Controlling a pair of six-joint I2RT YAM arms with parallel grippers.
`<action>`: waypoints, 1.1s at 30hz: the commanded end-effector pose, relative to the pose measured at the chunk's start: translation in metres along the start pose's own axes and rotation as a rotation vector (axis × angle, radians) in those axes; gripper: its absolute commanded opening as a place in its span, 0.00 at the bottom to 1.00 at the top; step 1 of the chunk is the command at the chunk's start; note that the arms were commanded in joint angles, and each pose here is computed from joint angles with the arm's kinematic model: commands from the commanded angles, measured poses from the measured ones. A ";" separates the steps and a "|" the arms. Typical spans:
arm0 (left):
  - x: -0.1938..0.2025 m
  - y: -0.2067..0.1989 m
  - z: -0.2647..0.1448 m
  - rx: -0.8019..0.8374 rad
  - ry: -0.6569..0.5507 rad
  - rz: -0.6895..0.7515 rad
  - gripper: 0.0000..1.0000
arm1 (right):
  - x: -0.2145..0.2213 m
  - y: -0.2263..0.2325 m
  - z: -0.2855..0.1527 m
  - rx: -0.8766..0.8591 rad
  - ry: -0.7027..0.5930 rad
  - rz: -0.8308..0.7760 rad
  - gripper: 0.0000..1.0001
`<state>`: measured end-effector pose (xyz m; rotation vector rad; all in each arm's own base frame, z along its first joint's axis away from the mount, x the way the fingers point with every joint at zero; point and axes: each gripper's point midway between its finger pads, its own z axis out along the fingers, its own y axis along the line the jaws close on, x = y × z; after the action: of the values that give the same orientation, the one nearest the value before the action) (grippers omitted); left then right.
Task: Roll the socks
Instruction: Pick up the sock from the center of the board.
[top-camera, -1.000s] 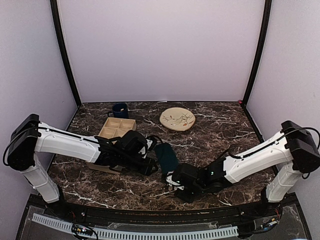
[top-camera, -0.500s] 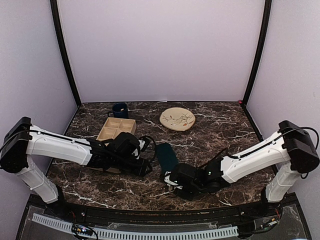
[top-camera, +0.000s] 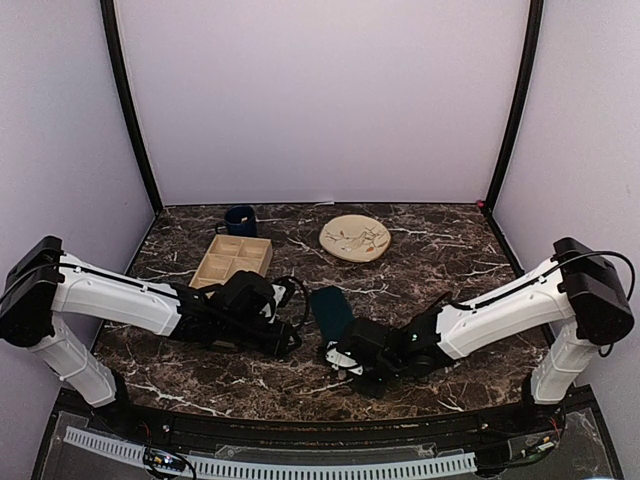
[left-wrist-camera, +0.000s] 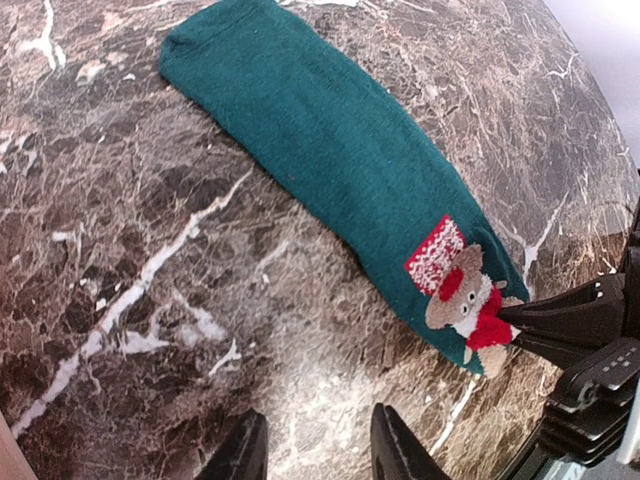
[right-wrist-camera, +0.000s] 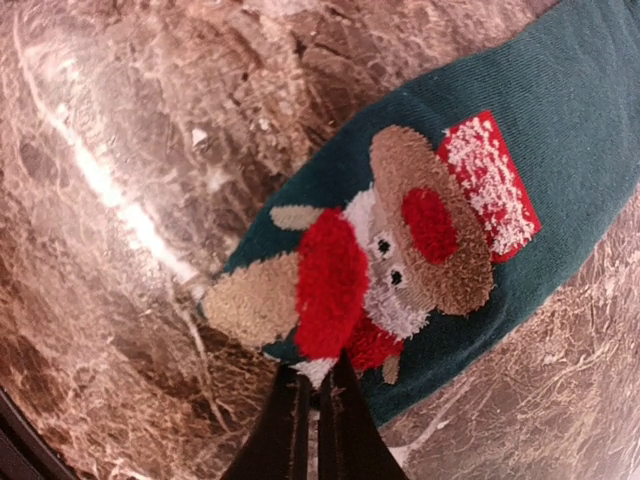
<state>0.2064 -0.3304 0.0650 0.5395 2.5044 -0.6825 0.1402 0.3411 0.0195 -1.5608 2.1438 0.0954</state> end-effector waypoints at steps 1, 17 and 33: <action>-0.006 -0.005 -0.012 0.048 -0.055 0.009 0.38 | -0.004 0.013 -0.003 -0.093 0.031 0.035 0.00; 0.004 -0.024 -0.029 0.212 -0.166 0.150 0.40 | -0.070 0.023 -0.024 -0.346 -0.001 0.274 0.00; 0.028 -0.052 -0.052 0.267 -0.260 0.434 0.42 | -0.084 0.010 -0.024 -0.513 0.038 0.354 0.00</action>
<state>0.1479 -0.3360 0.1052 0.8933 2.0654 -0.9120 0.1433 0.4038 0.0655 -1.3913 2.5266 0.7246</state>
